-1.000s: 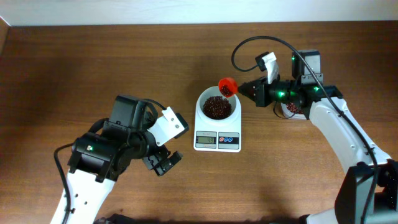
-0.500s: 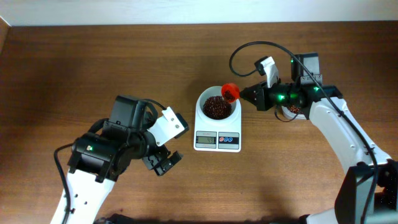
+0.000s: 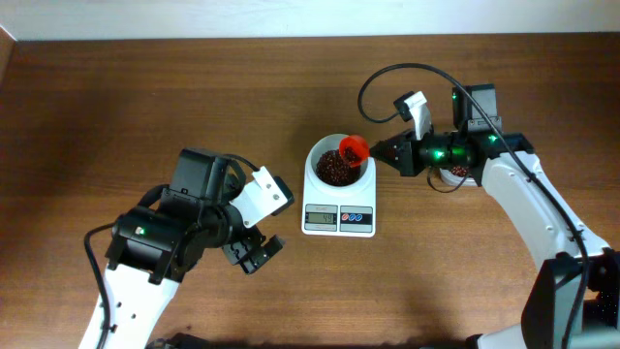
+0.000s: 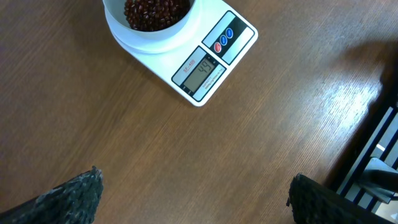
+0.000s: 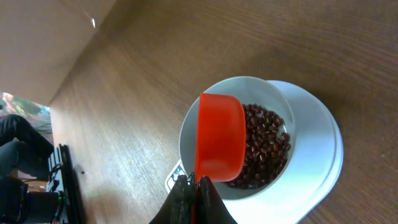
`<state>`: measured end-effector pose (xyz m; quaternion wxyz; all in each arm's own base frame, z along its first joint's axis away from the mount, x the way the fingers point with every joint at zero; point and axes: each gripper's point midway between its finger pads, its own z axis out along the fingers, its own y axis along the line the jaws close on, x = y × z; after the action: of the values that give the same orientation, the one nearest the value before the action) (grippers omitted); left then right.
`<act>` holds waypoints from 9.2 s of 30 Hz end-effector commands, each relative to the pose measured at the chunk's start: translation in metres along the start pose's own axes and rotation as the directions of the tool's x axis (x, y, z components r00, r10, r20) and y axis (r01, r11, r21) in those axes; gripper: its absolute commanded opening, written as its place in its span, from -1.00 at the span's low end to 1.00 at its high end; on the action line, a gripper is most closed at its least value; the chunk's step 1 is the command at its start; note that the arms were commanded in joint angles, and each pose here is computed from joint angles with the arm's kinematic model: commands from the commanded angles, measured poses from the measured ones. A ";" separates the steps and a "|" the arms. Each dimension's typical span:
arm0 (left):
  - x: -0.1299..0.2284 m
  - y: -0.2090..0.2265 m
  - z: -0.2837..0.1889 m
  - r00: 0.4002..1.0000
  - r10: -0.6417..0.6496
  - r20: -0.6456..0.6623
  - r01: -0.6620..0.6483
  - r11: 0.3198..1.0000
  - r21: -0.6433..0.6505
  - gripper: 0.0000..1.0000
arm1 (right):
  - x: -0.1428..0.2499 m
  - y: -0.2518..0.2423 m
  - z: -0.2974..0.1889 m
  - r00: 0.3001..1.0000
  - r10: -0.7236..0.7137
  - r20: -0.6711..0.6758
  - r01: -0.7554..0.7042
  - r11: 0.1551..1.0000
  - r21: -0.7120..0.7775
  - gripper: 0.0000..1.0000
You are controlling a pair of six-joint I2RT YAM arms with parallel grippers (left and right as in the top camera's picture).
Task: Scoop and weigh 50g on scale
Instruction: 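Tilt the orange scoop over the white bowl again, shaking out beans, then carry the scoop right and dump leftover beans into the plastic tub, then lift the scoop out of the tub and lower it toward the table, then set the orange scoop on the table and open the right gripper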
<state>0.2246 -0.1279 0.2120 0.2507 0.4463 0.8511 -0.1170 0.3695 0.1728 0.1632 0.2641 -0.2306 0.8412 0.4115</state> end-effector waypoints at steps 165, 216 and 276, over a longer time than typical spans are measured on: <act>-0.005 0.001 -0.007 1.000 -0.008 0.024 0.009 1.000 -0.013 0.98 | 0.063 -0.141 -0.192 0.907 0.352 0.230 -0.420 0.736 0.531 -0.92; -0.005 0.001 -0.007 1.000 -0.008 0.024 0.009 1.000 -0.013 0.98 | -0.004 -0.062 -0.158 0.981 0.090 0.174 -0.166 0.853 0.494 -0.92; -0.005 0.001 -0.007 1.000 -0.008 0.024 0.009 1.000 -0.013 0.98 | 0.183 -0.054 -0.100 0.696 0.672 0.252 -0.693 0.721 -0.006 -0.91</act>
<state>0.2250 -0.1280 0.2131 0.2522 0.4463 0.8506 -0.1167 0.2440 0.0312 0.0767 0.2500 0.0954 0.8409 0.4705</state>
